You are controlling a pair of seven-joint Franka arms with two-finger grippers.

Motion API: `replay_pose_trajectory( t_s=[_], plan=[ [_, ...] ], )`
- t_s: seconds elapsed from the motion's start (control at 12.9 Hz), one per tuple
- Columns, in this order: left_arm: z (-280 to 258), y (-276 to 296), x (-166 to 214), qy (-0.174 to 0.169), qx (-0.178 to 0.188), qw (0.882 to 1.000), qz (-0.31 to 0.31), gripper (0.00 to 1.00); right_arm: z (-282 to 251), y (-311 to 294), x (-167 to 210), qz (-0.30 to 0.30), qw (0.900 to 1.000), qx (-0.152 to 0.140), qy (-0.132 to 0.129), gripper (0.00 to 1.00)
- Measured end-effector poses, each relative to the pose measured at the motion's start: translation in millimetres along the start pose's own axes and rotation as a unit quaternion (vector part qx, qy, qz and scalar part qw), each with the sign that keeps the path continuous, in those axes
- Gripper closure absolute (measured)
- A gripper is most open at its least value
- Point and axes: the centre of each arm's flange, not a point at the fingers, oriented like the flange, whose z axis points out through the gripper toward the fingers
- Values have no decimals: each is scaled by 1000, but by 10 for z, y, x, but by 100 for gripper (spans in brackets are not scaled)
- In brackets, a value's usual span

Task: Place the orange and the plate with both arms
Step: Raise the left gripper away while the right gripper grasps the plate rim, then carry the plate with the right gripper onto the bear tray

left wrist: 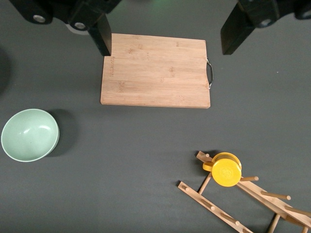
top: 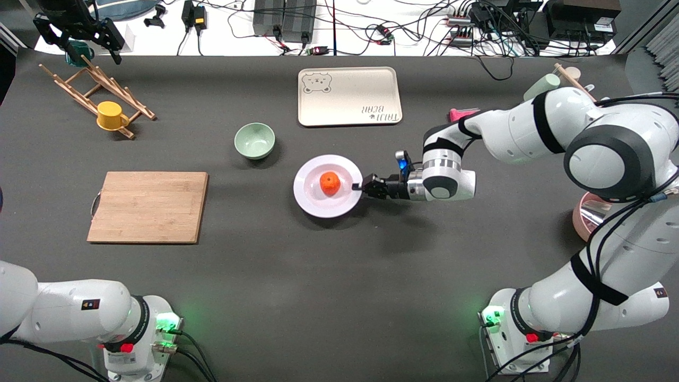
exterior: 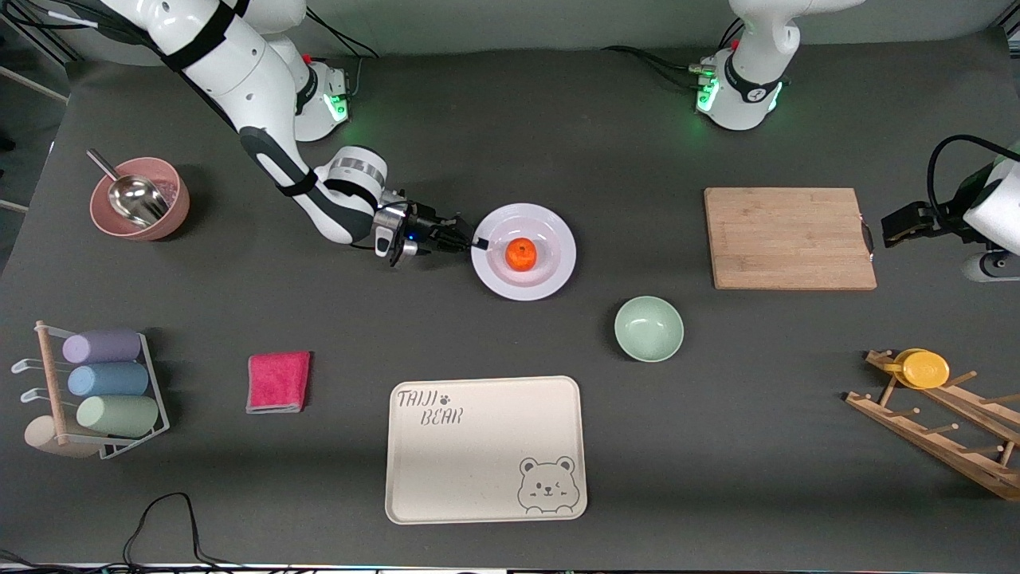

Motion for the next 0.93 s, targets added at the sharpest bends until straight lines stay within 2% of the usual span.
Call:
replay_pose_trajectory(
  t_s=[0.39,0.7,0.93],
  plan=[
    [-39,71,-84,0,1,1000,7,0,-20,-518,555,6,999,31,42,93],
    [-65,115,-114,3,-3,1000,10,0,-180,-1057,1431,20,998,44,44,93],
    [-60,178,-115,2,-23,1000,12,0,-344,-1232,2181,19,997,46,55,93]
  ],
)
